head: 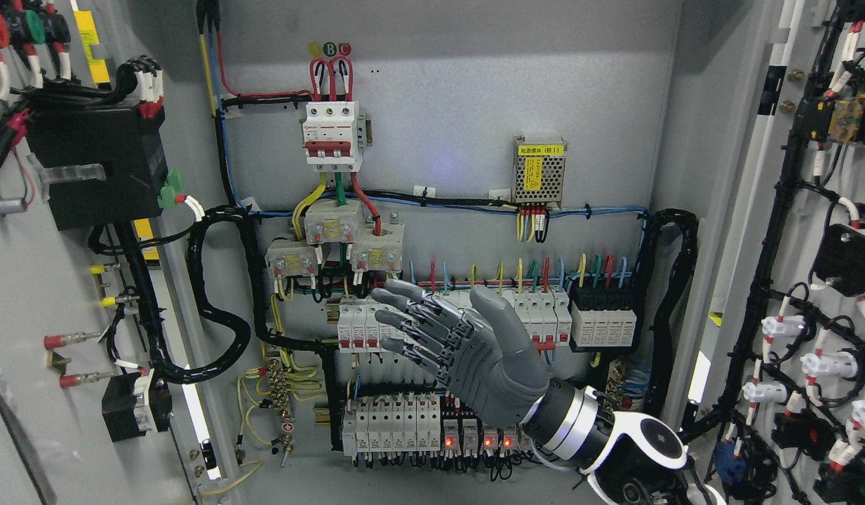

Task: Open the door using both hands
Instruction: 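Swing the closed door open with the right hand's back, then withdraw the right hand down out of view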

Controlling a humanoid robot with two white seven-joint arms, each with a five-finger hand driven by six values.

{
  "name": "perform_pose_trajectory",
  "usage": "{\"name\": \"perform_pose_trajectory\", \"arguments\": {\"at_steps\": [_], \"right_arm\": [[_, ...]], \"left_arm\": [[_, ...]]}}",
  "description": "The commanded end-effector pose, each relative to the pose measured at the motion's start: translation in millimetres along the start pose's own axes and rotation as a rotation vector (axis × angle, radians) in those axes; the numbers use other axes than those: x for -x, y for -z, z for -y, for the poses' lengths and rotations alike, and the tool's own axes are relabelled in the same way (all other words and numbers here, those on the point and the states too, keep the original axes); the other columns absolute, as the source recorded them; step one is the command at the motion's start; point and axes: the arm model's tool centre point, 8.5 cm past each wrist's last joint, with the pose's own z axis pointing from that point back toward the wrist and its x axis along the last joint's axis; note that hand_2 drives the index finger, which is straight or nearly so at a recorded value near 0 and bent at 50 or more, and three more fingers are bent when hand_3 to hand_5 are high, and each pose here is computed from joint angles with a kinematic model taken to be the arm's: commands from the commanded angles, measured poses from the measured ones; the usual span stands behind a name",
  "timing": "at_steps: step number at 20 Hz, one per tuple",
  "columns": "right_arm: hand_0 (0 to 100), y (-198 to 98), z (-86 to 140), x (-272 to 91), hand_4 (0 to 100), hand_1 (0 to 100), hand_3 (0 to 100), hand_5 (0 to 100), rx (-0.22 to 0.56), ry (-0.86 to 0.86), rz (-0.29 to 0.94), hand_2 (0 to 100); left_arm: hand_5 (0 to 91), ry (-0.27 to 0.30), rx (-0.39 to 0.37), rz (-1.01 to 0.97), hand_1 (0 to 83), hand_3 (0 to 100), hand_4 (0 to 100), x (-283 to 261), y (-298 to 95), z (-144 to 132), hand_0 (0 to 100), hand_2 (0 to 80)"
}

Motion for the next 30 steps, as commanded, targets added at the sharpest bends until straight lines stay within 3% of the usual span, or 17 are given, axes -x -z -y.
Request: {"name": "perform_pose_trajectory", "arguments": {"at_steps": [1, 11, 25, 30], "right_arm": [[22, 14.8, -37.5, 25.0, 0, 1, 0, 0, -0.12, -0.002, -0.077, 0], [22, 28.7, -98.2, 70.4, 0, 1, 0, 0, -0.28, 0.037, -0.18, 0], [22, 70.1, -151.9, 83.7, 0, 1, 0, 0, -0.386, 0.027, -0.164, 0], [22, 77.9, -161.1, 87.3, 0, 1, 0, 0, -0.399, 0.019, -0.173, 0]], "left_arm": [[0.0, 0.0, 0.013, 0.002, 0.0, 0, 0, 0.6, 0.4, 8.8, 0, 0.0], [0.0, 0.0, 0.013, 0.001, 0.0, 0, 0, 0.7, 0.4, 8.8, 0, 0.0], [0.0, 0.001, 0.013, 0.002, 0.0, 0, 0, 0.6, 0.4, 8.8, 0, 0.0], [0.0, 0.0, 0.013, 0.002, 0.0, 0, 0, 0.6, 0.4, 8.8, 0, 0.0]]}}
